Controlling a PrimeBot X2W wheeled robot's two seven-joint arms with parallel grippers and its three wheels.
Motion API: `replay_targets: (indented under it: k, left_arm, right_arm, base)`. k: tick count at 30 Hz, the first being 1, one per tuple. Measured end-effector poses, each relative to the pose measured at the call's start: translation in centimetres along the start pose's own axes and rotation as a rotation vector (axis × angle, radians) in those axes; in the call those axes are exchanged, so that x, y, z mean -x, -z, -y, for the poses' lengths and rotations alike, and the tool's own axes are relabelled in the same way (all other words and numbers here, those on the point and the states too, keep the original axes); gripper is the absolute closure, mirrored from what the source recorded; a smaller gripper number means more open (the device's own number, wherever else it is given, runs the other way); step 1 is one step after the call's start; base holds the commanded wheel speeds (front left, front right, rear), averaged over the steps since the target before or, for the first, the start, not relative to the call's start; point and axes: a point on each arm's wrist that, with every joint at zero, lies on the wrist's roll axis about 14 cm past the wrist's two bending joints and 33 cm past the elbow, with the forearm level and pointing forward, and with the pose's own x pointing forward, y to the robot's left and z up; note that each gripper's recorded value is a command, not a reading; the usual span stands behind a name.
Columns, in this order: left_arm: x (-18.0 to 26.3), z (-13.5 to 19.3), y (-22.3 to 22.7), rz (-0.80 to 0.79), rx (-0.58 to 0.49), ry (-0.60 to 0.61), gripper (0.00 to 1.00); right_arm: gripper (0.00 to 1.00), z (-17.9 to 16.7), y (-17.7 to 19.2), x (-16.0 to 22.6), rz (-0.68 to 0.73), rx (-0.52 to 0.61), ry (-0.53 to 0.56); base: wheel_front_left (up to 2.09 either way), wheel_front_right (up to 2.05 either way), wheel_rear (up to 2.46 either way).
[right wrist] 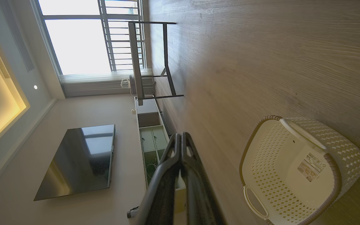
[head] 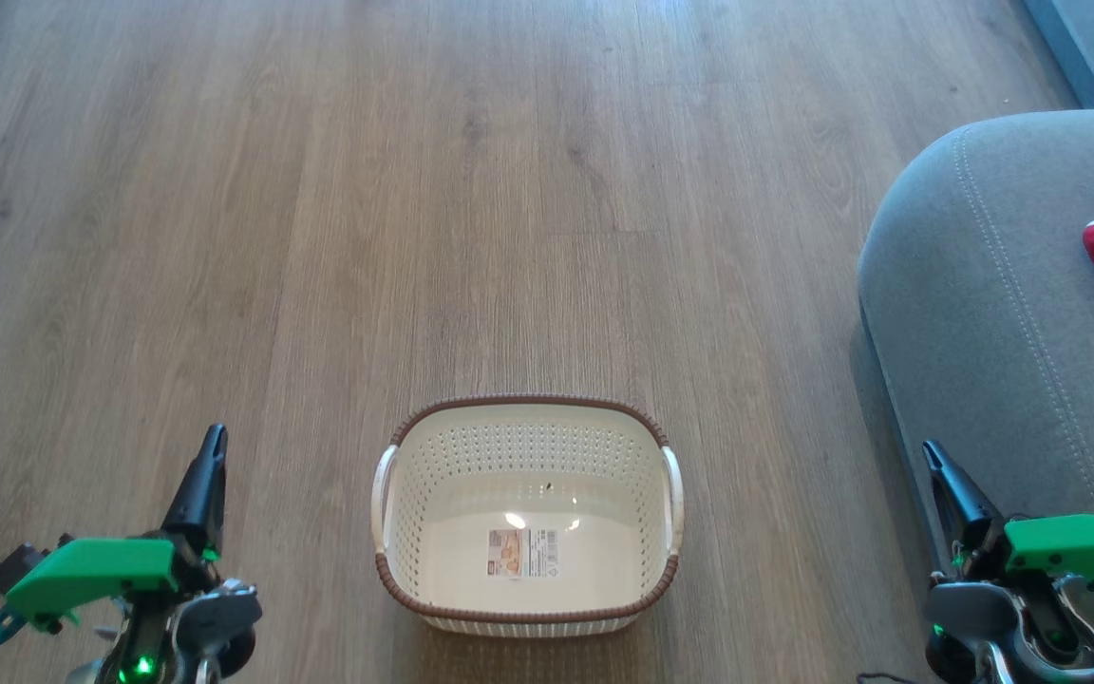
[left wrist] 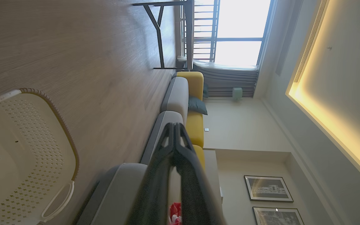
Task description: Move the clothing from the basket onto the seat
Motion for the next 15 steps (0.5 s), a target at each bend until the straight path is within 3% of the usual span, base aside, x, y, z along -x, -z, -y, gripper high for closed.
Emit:
replay_targets:
  k: [15]
  left_arm:
    - [0.0, 0.0, 0.0, 0.0, 0.0, 0.0, 1.0]
  right_arm:
    - [1.0, 0.0, 0.0, 0.0, 0.0, 0.0, 0.0]
  base:
    - [0.0, 0.0, 0.0]
